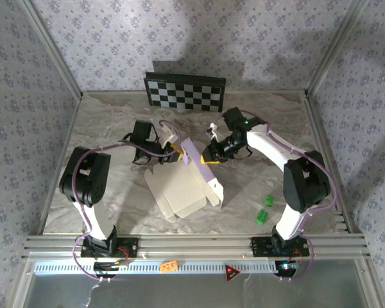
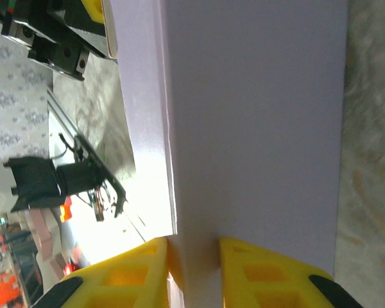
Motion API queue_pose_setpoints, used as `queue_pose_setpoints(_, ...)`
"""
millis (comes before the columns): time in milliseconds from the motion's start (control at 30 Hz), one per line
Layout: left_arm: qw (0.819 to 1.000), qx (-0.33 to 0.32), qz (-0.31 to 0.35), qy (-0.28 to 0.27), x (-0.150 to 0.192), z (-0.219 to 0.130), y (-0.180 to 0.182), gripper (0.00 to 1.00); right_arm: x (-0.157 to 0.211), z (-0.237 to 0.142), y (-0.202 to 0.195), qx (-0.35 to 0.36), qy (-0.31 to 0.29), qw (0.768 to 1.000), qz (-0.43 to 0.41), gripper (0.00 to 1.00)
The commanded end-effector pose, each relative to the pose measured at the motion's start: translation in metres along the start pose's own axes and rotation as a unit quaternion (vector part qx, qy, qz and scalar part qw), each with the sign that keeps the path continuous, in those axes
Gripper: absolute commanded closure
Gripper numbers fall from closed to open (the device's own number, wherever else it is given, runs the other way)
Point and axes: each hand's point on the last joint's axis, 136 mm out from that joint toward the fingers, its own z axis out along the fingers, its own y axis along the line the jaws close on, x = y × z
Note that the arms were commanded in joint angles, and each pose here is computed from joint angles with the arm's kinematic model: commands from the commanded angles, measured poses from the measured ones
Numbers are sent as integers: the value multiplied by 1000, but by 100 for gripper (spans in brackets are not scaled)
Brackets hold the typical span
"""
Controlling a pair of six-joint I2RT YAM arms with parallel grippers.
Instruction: Fold the paper box
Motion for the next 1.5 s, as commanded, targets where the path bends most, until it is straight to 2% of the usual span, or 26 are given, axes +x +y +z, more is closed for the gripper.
queue_pose_setpoints(0,997,71,1,8,9,3,-56,74,30,9,-8,26,44,999,-11,76)
queue_pose_setpoints(200,998,54,7,14,26,-4,-78,74,48,4,-12,37,52,998,-6,76)
queue_pose_setpoints(400,1000,-1,23,21,28,-2,-57,62,49,2,-18,43,62,997,-7,76)
queue_pose_setpoints(667,999,13,22,27,23,16,-43,58,40,3,-21,44,57,997,-8,77)
queue_pose_setpoints(767,999,22,24,21,20,20,-43,60,39,3,-22,44,58,997,-6,78)
queue_pose_setpoints(933,999,12,28,24,22,22,-42,72,36,0,-22,50,50,997,-3,77)
queue_pose_setpoints(1033,999,-2,31,25,28,20,-41,76,32,-4,-21,50,40,998,-1,77)
queue_pose_setpoints(1267,998,-31,35,36,39,17,-38,81,23,-16,-9,26,13,1000,10,55)
queue_pose_setpoints(1467,997,-55,42,42,44,20,-33,81,15,-23,1,6,-9,1000,9,50)
